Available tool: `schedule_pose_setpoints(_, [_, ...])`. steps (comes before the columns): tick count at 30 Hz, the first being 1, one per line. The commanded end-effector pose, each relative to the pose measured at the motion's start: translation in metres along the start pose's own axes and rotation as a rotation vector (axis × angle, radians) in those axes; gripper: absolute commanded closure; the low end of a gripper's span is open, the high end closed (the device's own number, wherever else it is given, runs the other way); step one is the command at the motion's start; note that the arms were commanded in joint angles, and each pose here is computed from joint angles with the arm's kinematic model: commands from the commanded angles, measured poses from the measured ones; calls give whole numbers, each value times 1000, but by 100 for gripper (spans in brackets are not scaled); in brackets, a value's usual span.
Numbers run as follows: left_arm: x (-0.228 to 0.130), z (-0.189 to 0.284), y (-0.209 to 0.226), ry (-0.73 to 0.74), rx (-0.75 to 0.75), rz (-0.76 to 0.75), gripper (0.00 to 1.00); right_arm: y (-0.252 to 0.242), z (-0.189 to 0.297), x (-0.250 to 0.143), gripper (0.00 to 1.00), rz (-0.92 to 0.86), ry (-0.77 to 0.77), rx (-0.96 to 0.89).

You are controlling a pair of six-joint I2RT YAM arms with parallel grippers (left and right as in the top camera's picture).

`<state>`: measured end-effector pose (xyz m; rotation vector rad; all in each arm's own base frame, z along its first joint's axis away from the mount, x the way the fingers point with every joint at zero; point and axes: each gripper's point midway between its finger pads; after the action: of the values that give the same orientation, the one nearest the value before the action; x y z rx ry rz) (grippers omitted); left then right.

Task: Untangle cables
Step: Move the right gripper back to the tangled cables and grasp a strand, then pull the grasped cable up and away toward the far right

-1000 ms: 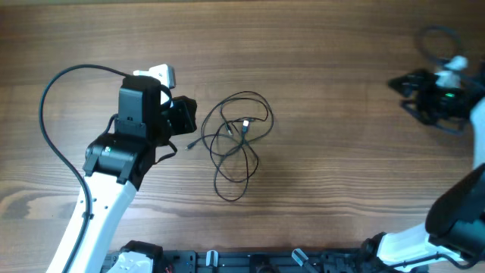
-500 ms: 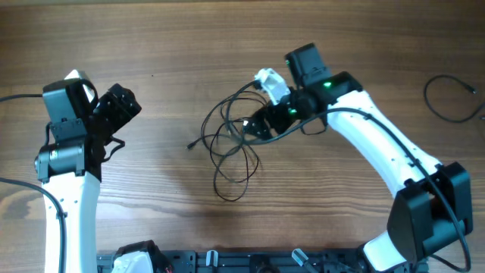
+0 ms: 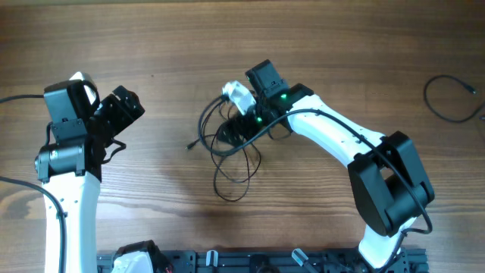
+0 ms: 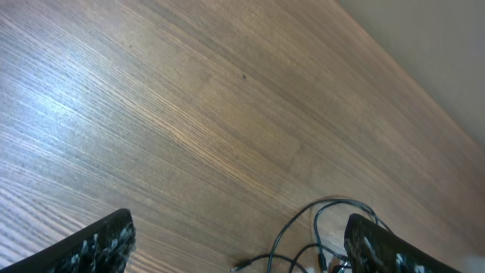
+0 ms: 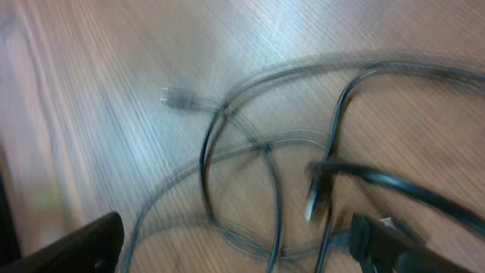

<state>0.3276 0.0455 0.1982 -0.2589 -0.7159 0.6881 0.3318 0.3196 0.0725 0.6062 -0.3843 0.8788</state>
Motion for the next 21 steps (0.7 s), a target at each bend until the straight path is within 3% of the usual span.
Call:
schedule_pose_setpoints(1, [-2, -1, 0, 12, -4, -10, 10, -10, -2, 31, 4, -257, -120, -27])
schedule_pose_setpoints(5, [-1, -1, 0, 10, -5, -11, 10, -43, 2, 38, 3, -588, -200, -183])
schedule_pose_setpoints(6, [-1, -1, 0, 10, -5, -11, 9, -44, 0, 42, 13, -627, -219, -172])
schedule_pose_setpoints(9, [-2, -1, -1, 14, -12, -11, 9, -45, 1, 48, 24, -720, -257, -154])
schedule_pose_setpoints(11, [-2, -1, -1, 13, -12, -11, 9, -45, 3, 57, 64, -762, -294, -139])
schedule_pose_setpoints(12, [-2, -1, -1, 13, -12, -11, 10, -45, 3, 58, 69, -781, -303, -134])
schedule_pose_setpoints(14, [-2, -1, -1, 13, -12, -11, 9, -46, 4, 61, 67, -818, -316, -126])
schedule_pose_setpoints(16, [-2, -1, -1, 14, -11, -11, 9, -49, 5, 61, 27, -966, -339, -124])
schedule_pose_setpoints(17, [-2, -1, -1, 13, -12, -11, 9, -50, 5, 61, 24, -980, -343, -124])
schedule_pose_setpoints(18, [-2, -1, -1, 13, -12, -11, 9, -50, 5, 60, 44, -1022, -341, -120])
schedule_pose_setpoints(21, [-2, -1, -1, 14, -12, -11, 9, -51, 5, 58, 45, -1222, -358, -100])
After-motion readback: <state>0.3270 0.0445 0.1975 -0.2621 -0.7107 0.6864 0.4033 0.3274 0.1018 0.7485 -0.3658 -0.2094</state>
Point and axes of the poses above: each gripper's point midway between its finger pads, its own z axis back along the fingers, its own y axis along the line the jaws close on, x = y × z, and after that the axes turned 5 degrees about z, right-handed
